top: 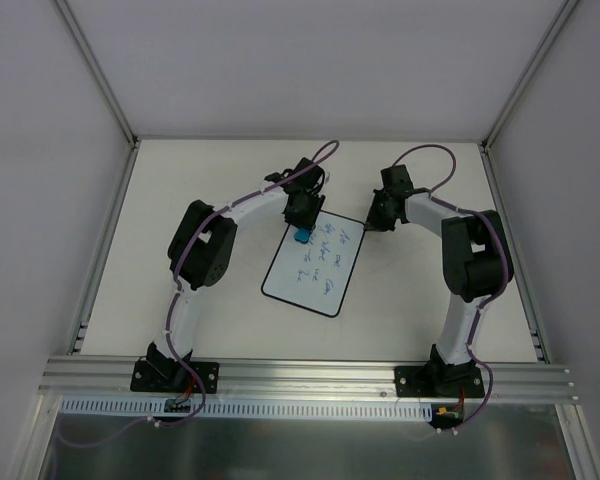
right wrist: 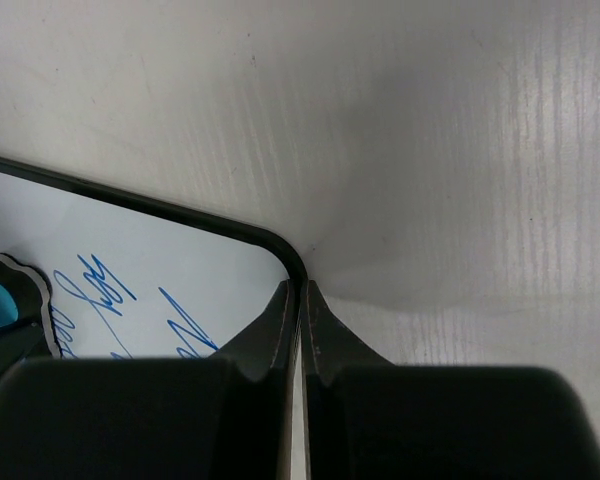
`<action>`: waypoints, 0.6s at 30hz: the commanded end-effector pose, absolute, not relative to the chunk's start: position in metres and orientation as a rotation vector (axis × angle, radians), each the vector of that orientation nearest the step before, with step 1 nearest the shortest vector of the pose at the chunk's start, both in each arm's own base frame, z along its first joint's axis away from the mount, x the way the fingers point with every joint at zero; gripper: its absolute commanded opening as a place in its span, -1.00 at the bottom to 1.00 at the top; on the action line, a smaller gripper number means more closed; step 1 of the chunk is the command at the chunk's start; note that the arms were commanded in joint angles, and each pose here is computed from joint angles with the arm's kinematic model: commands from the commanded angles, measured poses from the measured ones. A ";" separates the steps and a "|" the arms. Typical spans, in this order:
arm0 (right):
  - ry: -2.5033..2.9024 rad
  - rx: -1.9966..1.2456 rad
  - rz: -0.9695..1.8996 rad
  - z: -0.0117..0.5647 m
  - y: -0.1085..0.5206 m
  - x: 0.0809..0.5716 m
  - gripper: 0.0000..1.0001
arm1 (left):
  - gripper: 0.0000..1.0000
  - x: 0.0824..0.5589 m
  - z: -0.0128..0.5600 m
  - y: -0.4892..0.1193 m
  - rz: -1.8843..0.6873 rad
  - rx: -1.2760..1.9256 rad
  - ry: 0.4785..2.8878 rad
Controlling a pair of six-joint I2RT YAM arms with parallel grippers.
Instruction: Erase the whiteboard
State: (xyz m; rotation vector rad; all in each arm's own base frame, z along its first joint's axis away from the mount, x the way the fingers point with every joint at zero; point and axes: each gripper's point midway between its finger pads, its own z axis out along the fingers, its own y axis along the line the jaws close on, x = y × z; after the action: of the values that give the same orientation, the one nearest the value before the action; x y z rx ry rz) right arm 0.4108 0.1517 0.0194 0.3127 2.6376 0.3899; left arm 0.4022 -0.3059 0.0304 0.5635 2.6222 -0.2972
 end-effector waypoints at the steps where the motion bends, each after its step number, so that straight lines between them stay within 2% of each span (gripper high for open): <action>1: 2.737 0.293 0.313 -0.003 0.147 0.383 -0.99 | -0.75 0.393 0.010 -0.306 -0.319 0.591 2.673; 4: 2.730 0.287 0.300 -0.002 0.146 0.384 -0.99 | -0.89 0.367 0.000 -0.317 -0.359 0.633 2.717; 8: 2.719 0.279 0.296 0.002 0.147 0.386 -0.99 | -0.96 0.328 -0.021 -0.317 -0.323 0.678 2.821; 12: 2.712 0.275 0.295 0.004 0.148 0.388 -0.99 | -1.00 0.295 -0.031 -0.308 -0.297 0.696 2.920; 18: 2.720 0.279 0.289 0.000 0.147 0.387 -0.99 | -1.00 0.264 -0.021 -0.313 -0.334 0.745 2.940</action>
State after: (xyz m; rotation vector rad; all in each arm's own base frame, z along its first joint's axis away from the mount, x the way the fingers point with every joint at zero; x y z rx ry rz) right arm 0.4103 0.1530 0.0200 0.2977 2.6325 0.3658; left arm 0.3460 -0.3335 0.0241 0.6537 2.6417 -0.3641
